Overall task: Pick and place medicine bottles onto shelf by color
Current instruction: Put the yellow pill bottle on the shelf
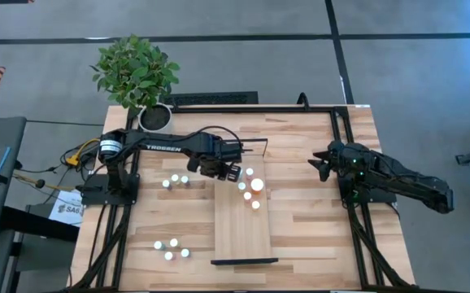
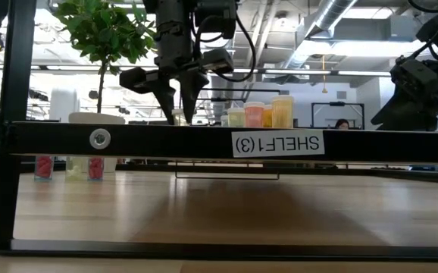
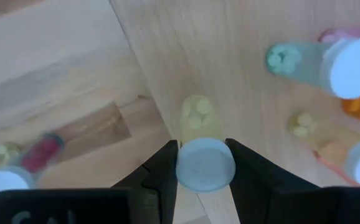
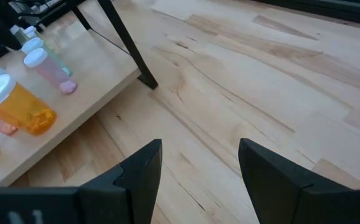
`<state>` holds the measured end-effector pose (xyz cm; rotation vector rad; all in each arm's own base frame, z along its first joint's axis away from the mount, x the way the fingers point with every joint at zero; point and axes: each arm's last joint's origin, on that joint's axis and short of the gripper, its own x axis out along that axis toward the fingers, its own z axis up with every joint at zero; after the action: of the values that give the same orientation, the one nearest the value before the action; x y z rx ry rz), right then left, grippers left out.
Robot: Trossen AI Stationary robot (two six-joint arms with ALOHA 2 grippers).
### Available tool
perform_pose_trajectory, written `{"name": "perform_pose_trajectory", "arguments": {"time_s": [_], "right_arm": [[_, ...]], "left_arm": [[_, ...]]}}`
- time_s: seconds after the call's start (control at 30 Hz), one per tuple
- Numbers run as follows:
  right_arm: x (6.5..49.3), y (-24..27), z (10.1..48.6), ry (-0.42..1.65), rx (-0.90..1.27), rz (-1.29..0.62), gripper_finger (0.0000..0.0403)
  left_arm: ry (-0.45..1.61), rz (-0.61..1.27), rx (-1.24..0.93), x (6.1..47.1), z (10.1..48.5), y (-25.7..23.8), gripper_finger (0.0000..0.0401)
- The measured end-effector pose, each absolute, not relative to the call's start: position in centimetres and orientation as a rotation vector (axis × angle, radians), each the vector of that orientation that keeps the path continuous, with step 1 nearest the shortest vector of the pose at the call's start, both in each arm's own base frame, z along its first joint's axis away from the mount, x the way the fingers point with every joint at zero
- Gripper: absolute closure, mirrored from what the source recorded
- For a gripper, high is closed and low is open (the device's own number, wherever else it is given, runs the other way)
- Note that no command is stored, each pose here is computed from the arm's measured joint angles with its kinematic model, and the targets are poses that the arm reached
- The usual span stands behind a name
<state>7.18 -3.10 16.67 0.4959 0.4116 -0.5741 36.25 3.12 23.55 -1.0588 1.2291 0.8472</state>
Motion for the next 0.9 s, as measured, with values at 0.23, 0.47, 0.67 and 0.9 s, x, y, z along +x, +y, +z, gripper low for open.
{"name": "perform_pose_trajectory", "arguments": {"time_s": [0.23,0.47,0.67,0.9], "right_arm": [[7.18,-3.10,16.67,0.412,0.496,-0.574,0.0168],[7.19,-3.10,16.67,0.412,0.497,-0.571,0.0168],[7.19,-3.10,16.67,0.412,0.497,-0.571,0.0168],[7.19,-3.10,16.67,0.412,0.497,-0.571,0.0168]], "left_arm": [[1.213,0.834,-1.116,36.53,23.60,2.76,0.0292],[1.208,0.855,-1.148,36.52,23.60,2.61,0.0292],[1.212,0.871,-1.155,36.43,23.58,2.61,0.0291],[1.202,0.889,-1.132,36.66,23.14,2.75,0.0291]]}}
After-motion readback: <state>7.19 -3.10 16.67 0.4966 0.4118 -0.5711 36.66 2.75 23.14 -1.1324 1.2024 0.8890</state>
